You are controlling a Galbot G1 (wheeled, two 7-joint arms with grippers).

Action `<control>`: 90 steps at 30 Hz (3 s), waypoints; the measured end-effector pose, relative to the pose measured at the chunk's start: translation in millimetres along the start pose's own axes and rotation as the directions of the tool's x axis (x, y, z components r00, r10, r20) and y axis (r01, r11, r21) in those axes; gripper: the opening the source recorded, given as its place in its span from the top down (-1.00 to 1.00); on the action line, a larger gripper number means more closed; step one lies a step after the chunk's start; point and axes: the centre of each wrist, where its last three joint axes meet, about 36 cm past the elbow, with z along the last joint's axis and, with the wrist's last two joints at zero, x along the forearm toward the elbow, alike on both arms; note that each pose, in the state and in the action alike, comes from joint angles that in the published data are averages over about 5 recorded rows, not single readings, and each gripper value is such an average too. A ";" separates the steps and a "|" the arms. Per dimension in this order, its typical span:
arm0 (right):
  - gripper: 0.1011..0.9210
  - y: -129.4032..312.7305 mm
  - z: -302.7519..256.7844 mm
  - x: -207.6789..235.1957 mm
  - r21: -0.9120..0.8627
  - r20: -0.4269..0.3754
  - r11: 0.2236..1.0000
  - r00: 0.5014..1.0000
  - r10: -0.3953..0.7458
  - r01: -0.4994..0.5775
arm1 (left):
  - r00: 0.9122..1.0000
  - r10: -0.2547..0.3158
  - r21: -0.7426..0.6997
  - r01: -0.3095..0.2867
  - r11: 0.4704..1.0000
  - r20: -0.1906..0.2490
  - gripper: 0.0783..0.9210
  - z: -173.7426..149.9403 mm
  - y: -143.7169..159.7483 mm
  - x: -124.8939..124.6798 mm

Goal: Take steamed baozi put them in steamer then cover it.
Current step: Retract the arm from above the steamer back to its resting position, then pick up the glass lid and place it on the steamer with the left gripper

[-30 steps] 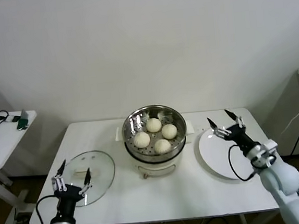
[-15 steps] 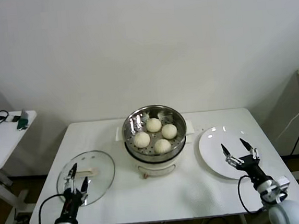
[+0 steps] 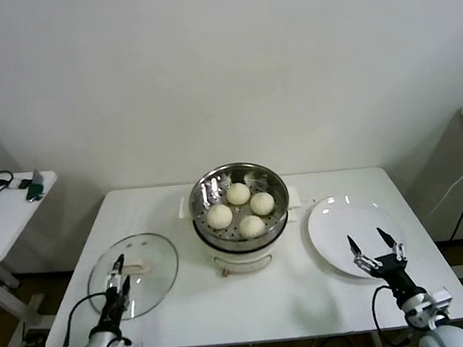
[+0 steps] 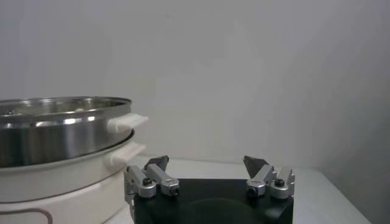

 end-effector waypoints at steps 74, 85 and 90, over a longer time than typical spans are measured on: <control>-0.76 -16.8 22.8 5.4 0.090 -0.026 0.996 0.999 0.029 -0.027 | 0.999 -0.041 0.021 0.042 0.999 -0.036 0.83 14.6 -10.3 -75.8; -0.76 -37.2 14.9 -4.6 0.138 -0.030 0.990 0.999 0.015 -0.011 | 0.982 -0.153 0.006 0.155 0.988 -0.106 0.83 18.7 42.8 -48.7; -0.76 -40.1 14.2 -14.2 0.149 -0.029 0.989 1.000 0.006 -0.001 | 0.963 -0.219 -0.001 0.221 0.975 -0.156 0.83 17.2 81.0 -36.2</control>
